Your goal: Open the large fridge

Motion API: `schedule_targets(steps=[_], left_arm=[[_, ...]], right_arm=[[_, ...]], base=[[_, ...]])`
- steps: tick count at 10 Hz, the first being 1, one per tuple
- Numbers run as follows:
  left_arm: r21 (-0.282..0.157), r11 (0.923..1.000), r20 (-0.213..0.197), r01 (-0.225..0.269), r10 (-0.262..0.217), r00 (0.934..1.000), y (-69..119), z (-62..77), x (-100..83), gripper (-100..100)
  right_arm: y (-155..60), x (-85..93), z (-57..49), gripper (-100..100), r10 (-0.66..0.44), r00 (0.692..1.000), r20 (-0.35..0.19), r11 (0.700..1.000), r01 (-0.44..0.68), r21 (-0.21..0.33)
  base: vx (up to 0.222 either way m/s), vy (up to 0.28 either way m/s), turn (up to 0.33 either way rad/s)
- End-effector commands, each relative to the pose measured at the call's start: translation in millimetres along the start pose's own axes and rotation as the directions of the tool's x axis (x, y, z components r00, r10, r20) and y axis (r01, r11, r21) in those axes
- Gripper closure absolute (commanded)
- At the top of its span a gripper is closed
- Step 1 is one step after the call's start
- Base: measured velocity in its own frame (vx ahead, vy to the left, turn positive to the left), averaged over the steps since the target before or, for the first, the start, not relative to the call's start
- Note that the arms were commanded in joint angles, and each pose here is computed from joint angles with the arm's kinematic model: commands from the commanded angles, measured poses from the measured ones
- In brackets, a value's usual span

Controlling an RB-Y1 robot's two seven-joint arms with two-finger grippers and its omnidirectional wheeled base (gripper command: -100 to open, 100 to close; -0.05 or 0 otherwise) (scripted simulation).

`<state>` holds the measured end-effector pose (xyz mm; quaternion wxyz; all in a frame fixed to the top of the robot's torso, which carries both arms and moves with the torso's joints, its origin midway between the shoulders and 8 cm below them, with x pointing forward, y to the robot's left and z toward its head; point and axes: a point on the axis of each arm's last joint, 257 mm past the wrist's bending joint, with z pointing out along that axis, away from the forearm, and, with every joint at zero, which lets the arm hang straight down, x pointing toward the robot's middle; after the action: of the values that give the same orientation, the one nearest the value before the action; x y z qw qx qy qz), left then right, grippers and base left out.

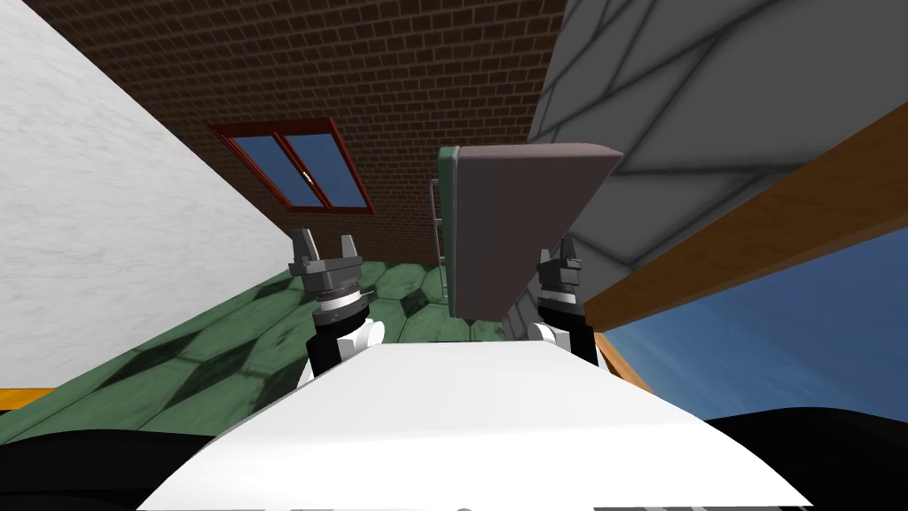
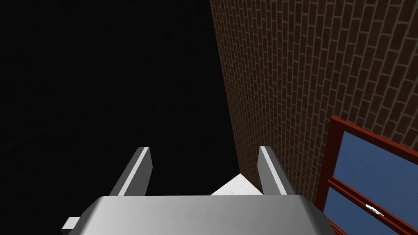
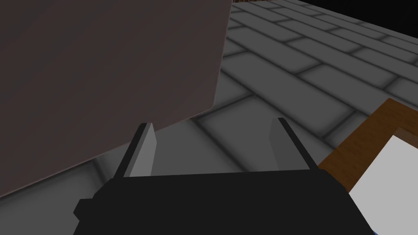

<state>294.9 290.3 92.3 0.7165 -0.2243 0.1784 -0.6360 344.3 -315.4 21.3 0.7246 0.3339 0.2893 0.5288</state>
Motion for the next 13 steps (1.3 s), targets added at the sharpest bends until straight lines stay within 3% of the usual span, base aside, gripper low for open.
schedule_targets(steps=[1,4,5,9,12,13], left_arm=[[0.000,1.0000,0.000,0.000,0.000,1.0000,0.0,0.0,0.0,0],[0.000,1.0000,0.000,0.000,0.000,1.0000,0.0,0.0,0.0,0],[0.000,1.0000,0.000,0.000,0.000,1.0000,0.0,0.0,0.0,0],[-0.001,1.0000,0.000,0.000,0.000,1.0000,0.2,-0.1,0.0,0],[-0.001,1.0000,0.000,0.000,0.000,1.0000,0.2,-0.1,0.0,0],[-0.001,1.0000,0.000,0.000,0.000,1.0000,0.2,-0.1,0.0,0]], right_arm=[[0.0,0.0,0.0,0,0.000,1.000,0.000,1.000,0.000,0.000],[0.1,0.0,0.0,0,0.000,1.000,0.000,1.000,0.000,0.000],[-1.0,5.4,3.5,-100,-0.029,0.999,-0.036,1.000,0.029,-0.003],[-7.9,21.3,22.7,-100,-0.145,0.981,-0.130,0.989,0.144,-0.020],[-9.7,25.1,30.0,-100,-0.204,0.968,-0.149,0.979,0.202,-0.031],[-11.3,28.9,38.5,-100,-0.243,0.956,-0.166,0.970,0.239,-0.042]], base=[[0.000,0.000,0.000],[0.000,0.000,0.000],[0.014,0.016,-0.021],[0.038,0.062,-0.040],[0.037,0.053,-0.028],[0.036,0.056,-0.043]])
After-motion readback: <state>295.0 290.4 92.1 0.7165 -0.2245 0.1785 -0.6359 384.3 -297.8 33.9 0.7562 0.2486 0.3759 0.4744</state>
